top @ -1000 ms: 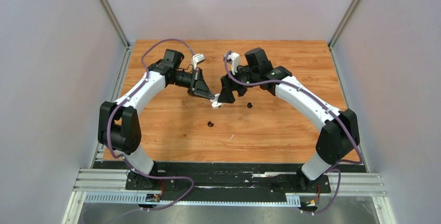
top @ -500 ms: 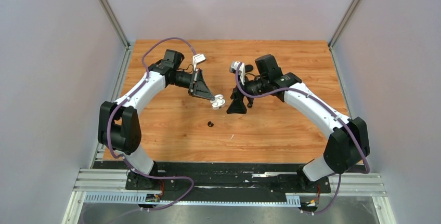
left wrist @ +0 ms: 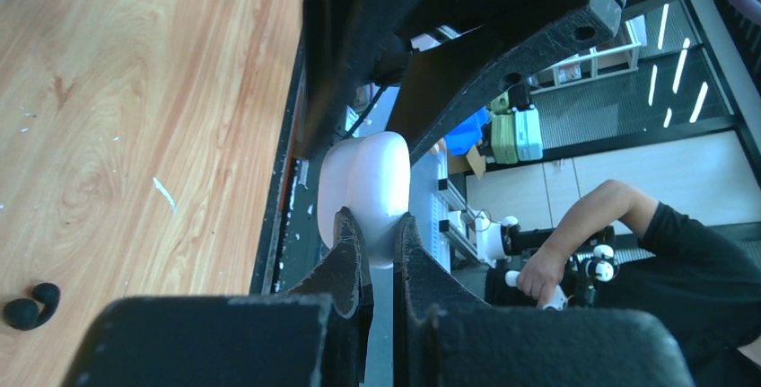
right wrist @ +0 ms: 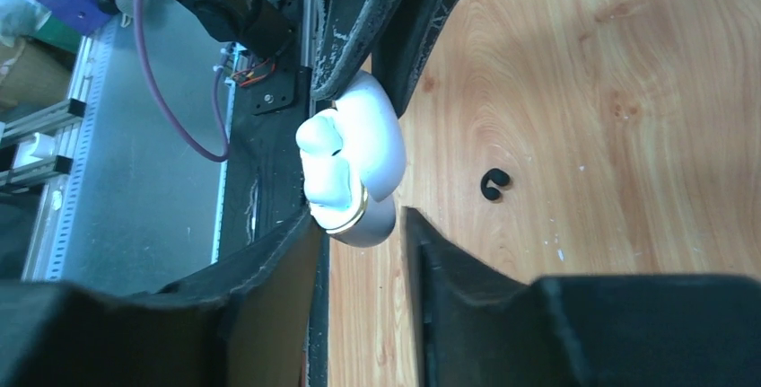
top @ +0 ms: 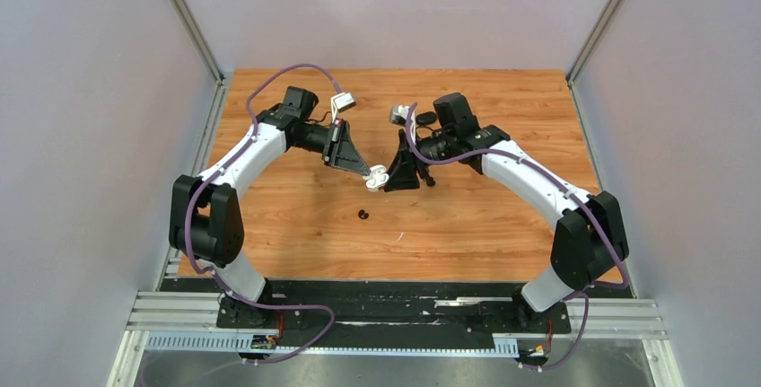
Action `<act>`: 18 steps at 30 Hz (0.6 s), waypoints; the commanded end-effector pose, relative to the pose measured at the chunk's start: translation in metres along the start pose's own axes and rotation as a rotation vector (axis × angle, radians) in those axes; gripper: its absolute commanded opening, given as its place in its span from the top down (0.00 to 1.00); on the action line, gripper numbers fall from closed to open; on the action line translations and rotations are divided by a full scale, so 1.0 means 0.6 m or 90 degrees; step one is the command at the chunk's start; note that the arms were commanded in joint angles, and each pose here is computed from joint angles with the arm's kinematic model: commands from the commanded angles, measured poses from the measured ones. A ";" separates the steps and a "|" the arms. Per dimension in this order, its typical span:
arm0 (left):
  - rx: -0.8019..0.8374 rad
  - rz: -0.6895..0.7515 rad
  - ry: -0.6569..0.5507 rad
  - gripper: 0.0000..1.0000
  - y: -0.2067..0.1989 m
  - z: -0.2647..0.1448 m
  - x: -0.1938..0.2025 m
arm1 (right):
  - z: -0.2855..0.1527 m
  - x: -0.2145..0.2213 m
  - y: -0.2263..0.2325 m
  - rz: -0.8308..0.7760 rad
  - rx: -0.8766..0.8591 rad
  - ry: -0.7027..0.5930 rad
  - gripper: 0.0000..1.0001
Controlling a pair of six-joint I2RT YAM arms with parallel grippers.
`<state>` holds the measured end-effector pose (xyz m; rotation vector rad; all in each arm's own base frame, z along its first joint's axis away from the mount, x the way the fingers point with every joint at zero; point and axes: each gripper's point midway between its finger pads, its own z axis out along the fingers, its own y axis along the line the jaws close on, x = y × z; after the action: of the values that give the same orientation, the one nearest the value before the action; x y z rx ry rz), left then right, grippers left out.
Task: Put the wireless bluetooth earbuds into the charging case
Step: Close the charging case.
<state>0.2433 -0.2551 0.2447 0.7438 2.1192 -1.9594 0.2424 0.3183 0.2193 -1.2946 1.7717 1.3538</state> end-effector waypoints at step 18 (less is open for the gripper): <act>0.019 0.087 0.018 0.71 -0.046 0.009 0.005 | 0.010 -0.036 -0.023 0.167 -0.001 -0.059 1.00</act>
<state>0.2468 -0.2515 0.2397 0.7874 2.0973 -1.8905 0.2354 0.3237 0.2235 -1.0969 1.9594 1.5544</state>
